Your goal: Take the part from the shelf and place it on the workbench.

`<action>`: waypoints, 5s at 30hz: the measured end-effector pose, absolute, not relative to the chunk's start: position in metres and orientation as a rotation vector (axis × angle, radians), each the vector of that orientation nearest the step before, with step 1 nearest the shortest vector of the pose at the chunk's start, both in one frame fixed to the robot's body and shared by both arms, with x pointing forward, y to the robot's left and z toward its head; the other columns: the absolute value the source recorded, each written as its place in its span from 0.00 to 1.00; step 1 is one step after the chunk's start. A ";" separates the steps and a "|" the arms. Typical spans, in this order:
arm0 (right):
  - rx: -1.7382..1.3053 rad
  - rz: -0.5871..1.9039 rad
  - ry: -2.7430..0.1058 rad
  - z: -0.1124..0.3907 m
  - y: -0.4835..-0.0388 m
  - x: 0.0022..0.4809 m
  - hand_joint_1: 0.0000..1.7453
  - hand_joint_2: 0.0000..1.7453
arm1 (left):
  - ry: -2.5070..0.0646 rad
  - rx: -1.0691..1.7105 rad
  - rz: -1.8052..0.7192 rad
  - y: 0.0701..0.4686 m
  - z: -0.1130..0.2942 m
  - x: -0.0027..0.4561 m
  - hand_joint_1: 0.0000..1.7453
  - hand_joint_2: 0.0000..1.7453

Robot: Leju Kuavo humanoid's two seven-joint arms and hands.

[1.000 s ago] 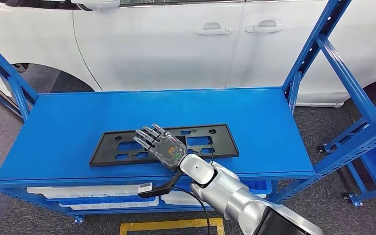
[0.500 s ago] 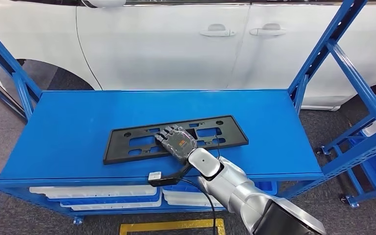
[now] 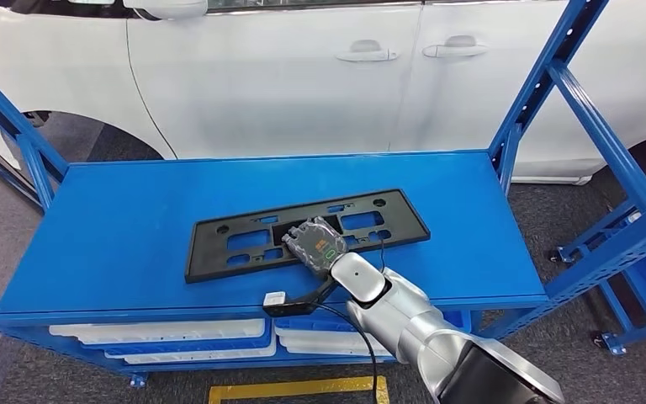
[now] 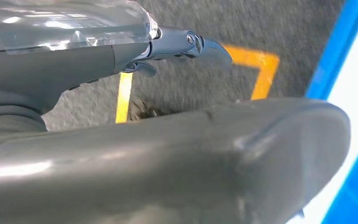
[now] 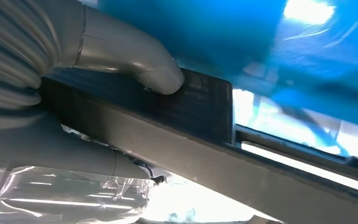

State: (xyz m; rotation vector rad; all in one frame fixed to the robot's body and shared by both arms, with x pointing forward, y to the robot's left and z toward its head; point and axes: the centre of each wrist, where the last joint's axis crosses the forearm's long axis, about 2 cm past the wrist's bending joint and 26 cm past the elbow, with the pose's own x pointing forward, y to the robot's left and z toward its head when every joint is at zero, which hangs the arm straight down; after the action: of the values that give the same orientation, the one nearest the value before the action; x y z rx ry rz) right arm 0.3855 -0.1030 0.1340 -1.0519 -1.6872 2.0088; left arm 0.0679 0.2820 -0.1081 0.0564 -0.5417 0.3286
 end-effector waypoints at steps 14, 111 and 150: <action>-0.969 1.799 -1.895 0.146 -0.108 0.393 1.00 1.00 | -0.650 0.016 0.339 0.281 -0.108 0.070 0.00 1.00; 0.929 0.513 -2.848 0.299 -0.178 0.233 1.00 1.00 | -0.422 0.113 0.311 0.323 -0.109 0.059 0.00 1.00; 1.011 0.638 -2.775 0.298 -0.205 0.254 1.00 1.00 | -0.406 0.114 0.358 0.305 -0.110 0.054 0.00 1.00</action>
State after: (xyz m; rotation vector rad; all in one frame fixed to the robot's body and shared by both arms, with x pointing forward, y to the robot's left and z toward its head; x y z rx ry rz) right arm 0.2541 -0.2048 0.2978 1.0108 -2.7754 0.6382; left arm 0.0543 0.3051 -0.1100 0.1142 -0.4060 0.3581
